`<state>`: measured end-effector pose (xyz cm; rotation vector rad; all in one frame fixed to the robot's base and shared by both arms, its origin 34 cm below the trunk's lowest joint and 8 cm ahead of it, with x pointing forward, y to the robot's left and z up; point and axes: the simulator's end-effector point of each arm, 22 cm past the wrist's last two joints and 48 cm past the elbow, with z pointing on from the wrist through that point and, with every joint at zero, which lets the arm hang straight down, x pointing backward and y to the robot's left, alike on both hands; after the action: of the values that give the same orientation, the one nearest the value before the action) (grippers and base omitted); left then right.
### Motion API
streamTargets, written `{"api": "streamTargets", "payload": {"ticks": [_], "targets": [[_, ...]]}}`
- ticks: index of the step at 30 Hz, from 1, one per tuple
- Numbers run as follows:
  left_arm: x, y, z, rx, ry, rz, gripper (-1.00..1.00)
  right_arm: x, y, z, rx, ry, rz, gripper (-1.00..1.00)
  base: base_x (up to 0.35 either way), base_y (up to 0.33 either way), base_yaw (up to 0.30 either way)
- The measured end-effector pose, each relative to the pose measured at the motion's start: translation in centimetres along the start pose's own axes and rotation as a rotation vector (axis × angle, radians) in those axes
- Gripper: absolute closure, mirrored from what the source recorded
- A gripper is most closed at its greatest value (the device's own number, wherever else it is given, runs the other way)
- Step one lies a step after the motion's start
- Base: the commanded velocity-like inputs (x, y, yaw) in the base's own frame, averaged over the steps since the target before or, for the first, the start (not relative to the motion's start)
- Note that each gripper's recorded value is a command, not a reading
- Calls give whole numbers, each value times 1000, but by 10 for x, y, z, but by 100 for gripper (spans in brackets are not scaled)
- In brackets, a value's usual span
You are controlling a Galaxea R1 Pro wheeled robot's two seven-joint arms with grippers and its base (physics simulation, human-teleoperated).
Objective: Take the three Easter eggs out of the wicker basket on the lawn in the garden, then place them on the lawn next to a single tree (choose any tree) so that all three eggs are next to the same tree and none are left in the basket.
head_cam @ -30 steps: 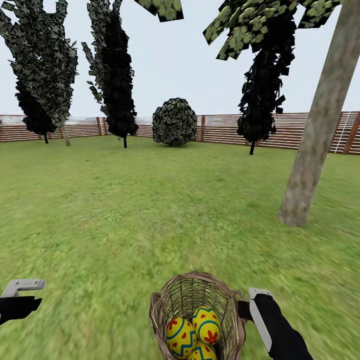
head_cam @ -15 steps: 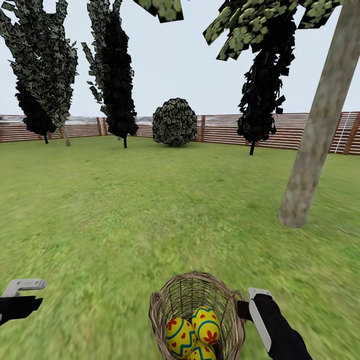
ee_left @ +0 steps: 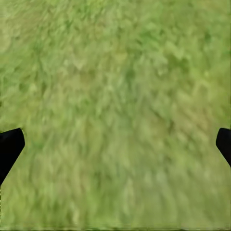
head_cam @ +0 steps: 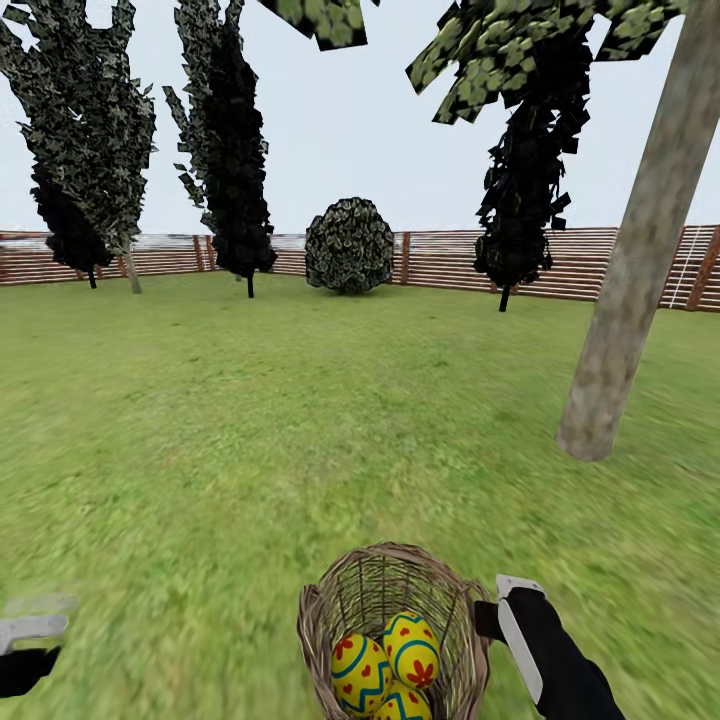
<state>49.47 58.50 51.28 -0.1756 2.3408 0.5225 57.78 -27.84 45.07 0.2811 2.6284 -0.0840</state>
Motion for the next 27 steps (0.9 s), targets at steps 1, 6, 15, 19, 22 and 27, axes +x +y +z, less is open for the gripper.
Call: {"api": "streamTargets", "payload": {"ticks": [1, 6, 15, 19, 22, 27], "targets": [[29, 10, 11, -12, 17, -1, -100, -1, 0, -2, 0, 0, 1, 100, 0, 0, 0], [192, 36, 11, -51, 54, -12, -100, -9, 2, -10, -3, -1, -1, 100, 0, 0, 0], [214, -3, -15, -70, 30, -49, -100, -23, 1, -25, -4, -3, 5, 100, 0, 0, 0], [210, -5, -22, -90, 36, -54, -100, -36, 0, -32, 0, -37, 10, 100, 0, 0, 0], [205, -3, -25, -91, 35, -55, -100, -41, 1, -37, -3, -43, 15, 100, 0, 0, 0], [196, 0, -31, -94, 35, -59, -100, -49, 1, -45, -3, -44, 15, 100, 0, 0, 0]]}}
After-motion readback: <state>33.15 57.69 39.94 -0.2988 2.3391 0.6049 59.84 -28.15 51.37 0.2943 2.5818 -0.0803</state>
